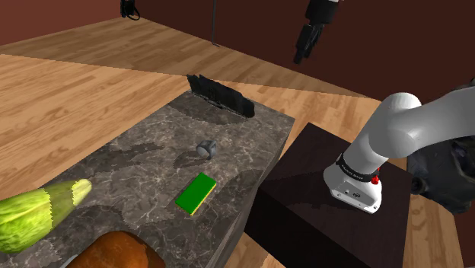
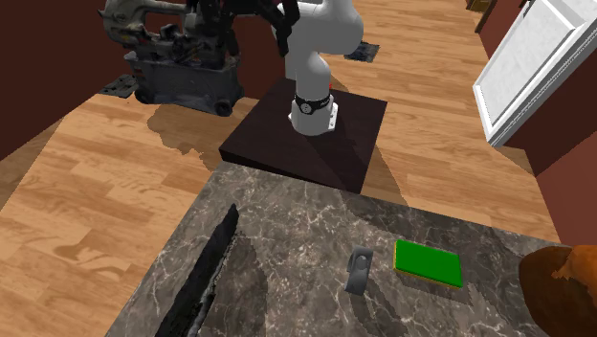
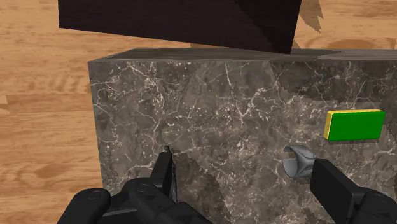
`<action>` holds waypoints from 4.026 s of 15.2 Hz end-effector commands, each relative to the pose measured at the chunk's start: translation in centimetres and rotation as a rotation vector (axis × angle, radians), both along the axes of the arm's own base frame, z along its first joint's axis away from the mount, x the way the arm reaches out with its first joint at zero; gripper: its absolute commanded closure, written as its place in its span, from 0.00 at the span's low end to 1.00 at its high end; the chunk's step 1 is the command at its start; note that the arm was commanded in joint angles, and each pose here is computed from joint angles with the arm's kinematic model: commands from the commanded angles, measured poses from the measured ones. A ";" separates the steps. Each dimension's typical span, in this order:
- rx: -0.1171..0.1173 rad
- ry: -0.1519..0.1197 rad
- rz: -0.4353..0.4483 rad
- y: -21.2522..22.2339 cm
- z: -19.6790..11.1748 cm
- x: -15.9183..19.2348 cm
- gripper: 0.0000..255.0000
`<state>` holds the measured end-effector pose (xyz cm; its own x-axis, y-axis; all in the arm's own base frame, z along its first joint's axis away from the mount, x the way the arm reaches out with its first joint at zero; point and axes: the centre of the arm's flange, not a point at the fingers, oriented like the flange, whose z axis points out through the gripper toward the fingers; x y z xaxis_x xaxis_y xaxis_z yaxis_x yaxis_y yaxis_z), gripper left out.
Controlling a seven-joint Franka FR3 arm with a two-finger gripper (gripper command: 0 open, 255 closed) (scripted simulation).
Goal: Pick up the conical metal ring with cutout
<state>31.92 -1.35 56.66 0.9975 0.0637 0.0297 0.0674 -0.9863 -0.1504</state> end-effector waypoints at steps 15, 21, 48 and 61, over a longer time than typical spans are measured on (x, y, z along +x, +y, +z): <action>-0.062 0.087 0.032 13.1 -11.3 9.3 0.00; -0.088 0.125 0.046 18.6 -16.7 12.9 0.00; -0.145 0.206 0.076 30.1 -33.1 19.6 1.00; -0.145 0.206 0.075 30.1 -29.4 19.6 1.00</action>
